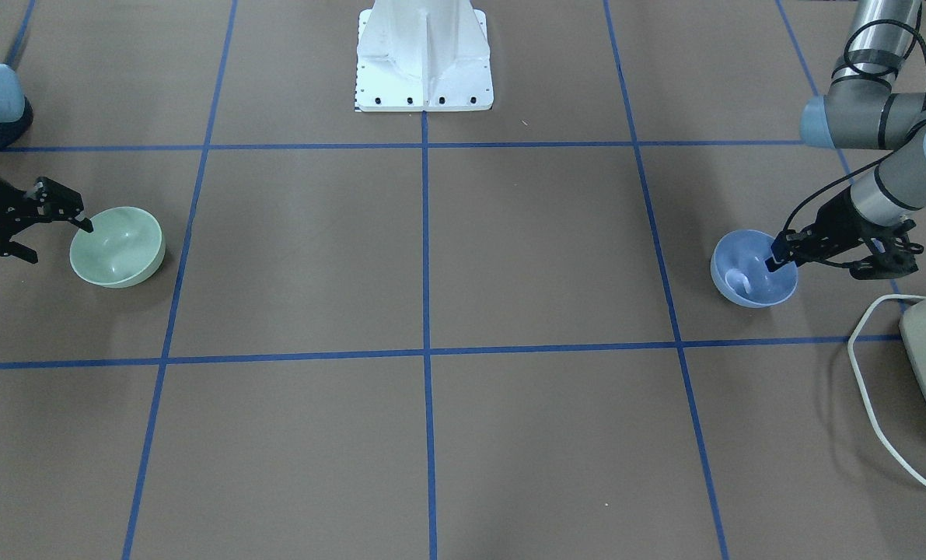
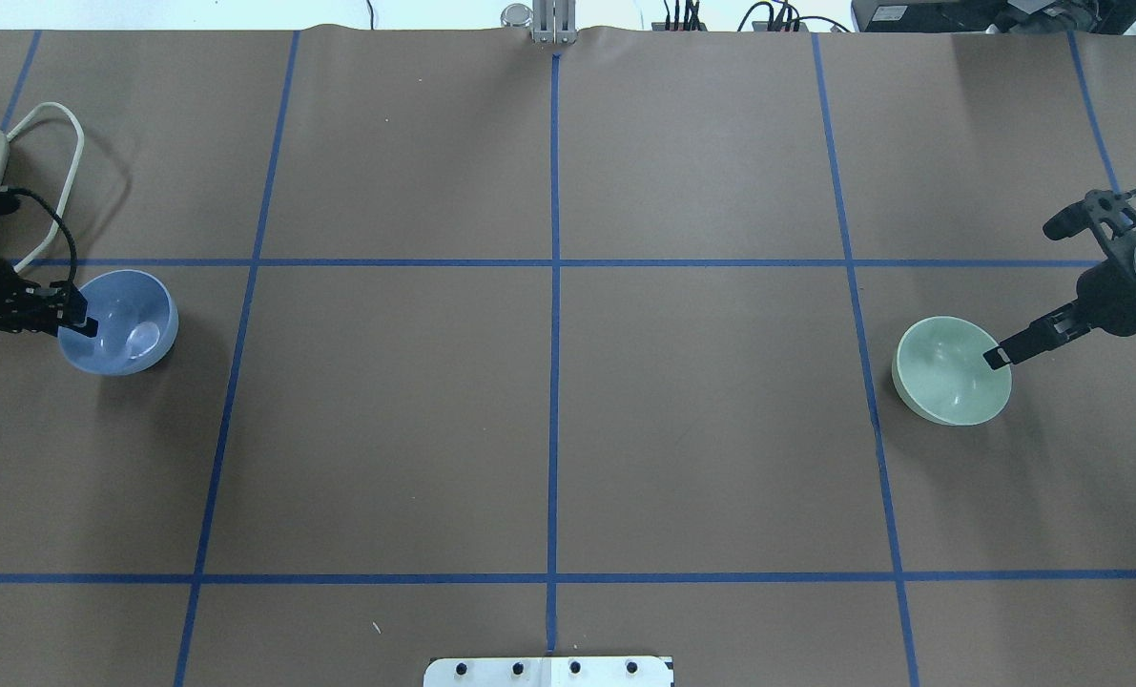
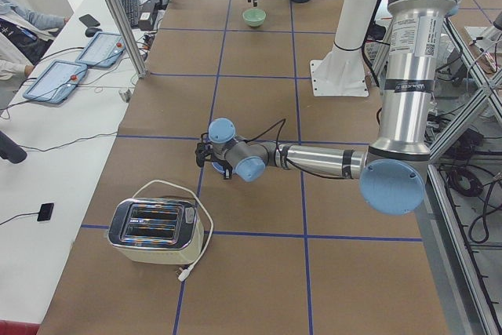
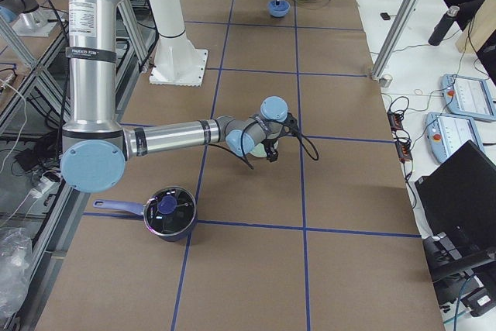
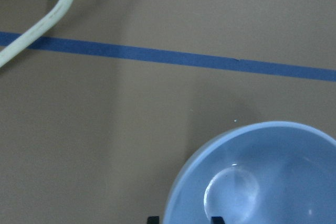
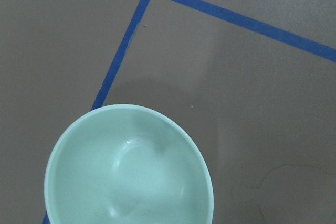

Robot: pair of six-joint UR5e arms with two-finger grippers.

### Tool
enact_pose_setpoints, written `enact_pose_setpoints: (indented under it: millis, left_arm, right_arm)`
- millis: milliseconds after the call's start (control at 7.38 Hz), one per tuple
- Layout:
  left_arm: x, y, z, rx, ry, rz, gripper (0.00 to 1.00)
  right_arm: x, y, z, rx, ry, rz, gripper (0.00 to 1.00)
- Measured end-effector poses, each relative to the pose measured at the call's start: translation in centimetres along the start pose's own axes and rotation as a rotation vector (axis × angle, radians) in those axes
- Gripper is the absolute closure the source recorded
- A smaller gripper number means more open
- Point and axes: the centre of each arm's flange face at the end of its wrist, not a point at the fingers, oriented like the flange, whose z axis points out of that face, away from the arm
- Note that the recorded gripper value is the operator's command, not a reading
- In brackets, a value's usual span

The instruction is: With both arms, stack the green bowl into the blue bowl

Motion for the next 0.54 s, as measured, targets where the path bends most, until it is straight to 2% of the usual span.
enact_pose_setpoints:
  millis: [135, 542]
  left_arm:
    - [-0.05, 0.05, 0.02, -0.001, -0.001, -0.003, 1.00]
    - [0.77, 0.09, -0.50, 0.004, 0.012, -0.034, 1.00]
  right_arm:
    - [0.00, 0.00, 0.00, 0.000, 0.000, 0.000, 0.01]
    - [0.10, 0.03, 0.08, -0.002, 0.001, -0.004, 0.01]
